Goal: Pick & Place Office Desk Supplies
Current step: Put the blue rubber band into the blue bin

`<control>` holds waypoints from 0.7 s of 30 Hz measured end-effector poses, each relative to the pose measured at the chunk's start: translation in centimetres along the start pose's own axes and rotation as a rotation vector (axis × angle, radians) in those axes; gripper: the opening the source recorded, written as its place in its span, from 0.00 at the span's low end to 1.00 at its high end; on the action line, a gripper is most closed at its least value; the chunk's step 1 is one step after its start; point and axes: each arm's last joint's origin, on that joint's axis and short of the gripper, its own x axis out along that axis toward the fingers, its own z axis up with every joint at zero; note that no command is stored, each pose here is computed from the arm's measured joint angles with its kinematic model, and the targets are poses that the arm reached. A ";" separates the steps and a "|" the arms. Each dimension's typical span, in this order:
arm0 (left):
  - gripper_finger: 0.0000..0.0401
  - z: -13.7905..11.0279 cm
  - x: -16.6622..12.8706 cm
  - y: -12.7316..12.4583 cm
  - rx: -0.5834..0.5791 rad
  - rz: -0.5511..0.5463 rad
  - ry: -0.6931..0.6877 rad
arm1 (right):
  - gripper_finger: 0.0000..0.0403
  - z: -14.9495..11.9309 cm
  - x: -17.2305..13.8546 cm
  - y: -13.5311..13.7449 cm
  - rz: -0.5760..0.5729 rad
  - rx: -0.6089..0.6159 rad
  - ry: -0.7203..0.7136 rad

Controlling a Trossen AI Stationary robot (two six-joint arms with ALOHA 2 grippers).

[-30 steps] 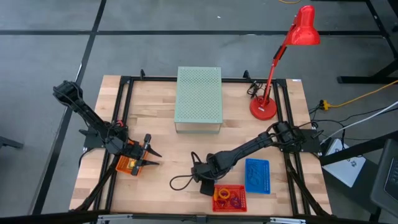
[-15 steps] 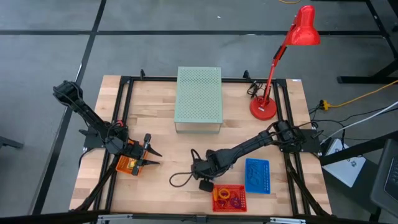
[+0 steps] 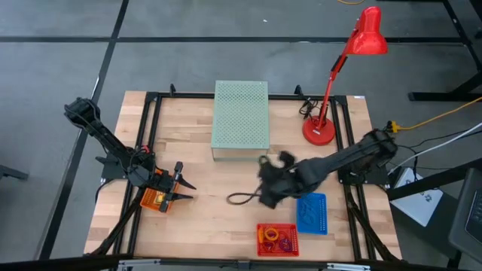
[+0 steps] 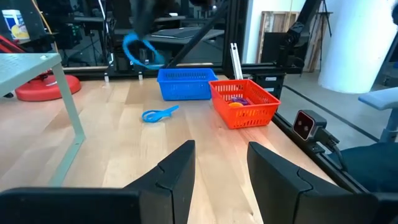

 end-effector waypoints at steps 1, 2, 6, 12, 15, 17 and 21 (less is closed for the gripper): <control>0.36 0.0 0.0 0.0 0.000 -0.001 0.000 | 0.00 -0.7 -0.9 -0.6 -0.042 0.025 0.017; 0.36 0.0 0.0 0.0 0.000 -0.001 0.000 | 0.00 -1.5 -1.9 -1.0 -0.085 0.052 0.036; 0.36 0.0 0.0 0.0 0.000 -0.006 0.001 | 0.00 -4.8 -4.1 -1.3 -0.243 0.146 0.090; 0.36 0.0 0.0 0.0 0.001 -0.006 0.001 | 0.00 -10.1 -3.6 0.0 -0.307 0.267 0.151; 0.36 0.0 0.0 0.0 0.001 -0.006 0.000 | 0.00 -12.6 -2.5 0.1 -0.343 0.320 0.214; 0.36 0.0 0.0 0.0 0.001 -0.007 0.001 | 0.00 -14.0 -1.6 0.3 -0.338 0.352 0.253; 0.36 0.0 0.0 0.0 0.009 -0.007 0.000 | 0.00 -15.9 0.3 0.9 -0.255 0.395 0.271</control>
